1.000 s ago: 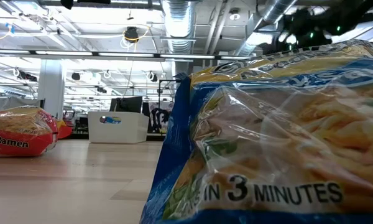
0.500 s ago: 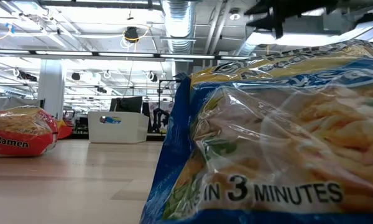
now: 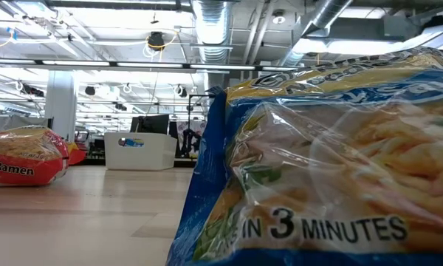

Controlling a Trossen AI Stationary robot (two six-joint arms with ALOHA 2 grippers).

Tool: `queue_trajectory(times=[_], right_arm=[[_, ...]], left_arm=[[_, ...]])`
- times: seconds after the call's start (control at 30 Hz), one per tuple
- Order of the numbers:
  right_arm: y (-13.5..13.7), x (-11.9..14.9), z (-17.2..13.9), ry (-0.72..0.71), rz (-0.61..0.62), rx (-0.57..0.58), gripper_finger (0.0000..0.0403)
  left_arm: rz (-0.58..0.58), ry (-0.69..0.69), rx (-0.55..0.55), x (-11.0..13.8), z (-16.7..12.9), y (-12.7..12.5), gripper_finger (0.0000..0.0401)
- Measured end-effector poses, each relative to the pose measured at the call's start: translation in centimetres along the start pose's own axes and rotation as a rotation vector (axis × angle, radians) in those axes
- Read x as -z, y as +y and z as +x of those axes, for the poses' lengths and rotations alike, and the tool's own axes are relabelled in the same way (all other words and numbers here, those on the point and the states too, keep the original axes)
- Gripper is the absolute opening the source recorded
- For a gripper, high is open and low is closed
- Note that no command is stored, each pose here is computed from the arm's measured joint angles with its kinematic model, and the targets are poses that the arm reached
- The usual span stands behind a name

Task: Sort Maruchan noodles
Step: Put the blue noodle pack into the left white bin

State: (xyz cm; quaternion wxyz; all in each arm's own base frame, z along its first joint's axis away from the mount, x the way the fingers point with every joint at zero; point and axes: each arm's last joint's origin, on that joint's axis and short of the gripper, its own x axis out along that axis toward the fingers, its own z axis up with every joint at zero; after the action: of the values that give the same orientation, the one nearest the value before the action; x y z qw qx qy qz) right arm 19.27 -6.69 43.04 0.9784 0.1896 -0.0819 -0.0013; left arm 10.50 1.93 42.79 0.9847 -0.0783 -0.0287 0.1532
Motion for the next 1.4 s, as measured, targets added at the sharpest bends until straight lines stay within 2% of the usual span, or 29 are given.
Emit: queue_trajectory(times=[0.2, 0.43, 0.53, 0.67, 0.87, 1.17, 1.4], right_arm=[[3.1, 1.7, 0.9, 0.117, 0.189, -0.183, 0.0228], [6.4, 5.4, 3.3, 0.310, 0.308, -0.312, 0.0221], [7.1, 7.8, 4.4, 0.440, 0.353, -0.301, 0.0221], [7.6, 10.8, 5.1, 0.636, 0.449, -0.229, 0.0221], [8.2, 15.0, 5.7, 0.873, 0.466, -0.144, 0.0220], [9.0, 19.9, 7.2, 1.063, 0.471, -0.120, 0.0220], [10.0, 23.2, 7.6, 1.169, 0.451, -0.108, 0.0220]], left_arm=[[-0.089, 0.136, 0.125, 1.2, 1.0, -0.5, 0.0130], [-0.150, 0.335, 0.320, 2.9, 3.4, -1.6, 0.0130], [-0.145, 0.420, 0.340, 3.9, 4.2, -2.0, 0.0130], [-0.176, 0.492, 0.368, 4.8, 5.1, -2.9, 0.0130], [-0.198, 0.555, 0.413, 5.7, 6.0, -4.5, 0.0130], [-0.278, 0.606, 0.447, 7.0, 7.7, -6.7, 0.0130], [-0.307, 0.650, 0.423, 8.2, 8.9, -8.2, 0.0130]])
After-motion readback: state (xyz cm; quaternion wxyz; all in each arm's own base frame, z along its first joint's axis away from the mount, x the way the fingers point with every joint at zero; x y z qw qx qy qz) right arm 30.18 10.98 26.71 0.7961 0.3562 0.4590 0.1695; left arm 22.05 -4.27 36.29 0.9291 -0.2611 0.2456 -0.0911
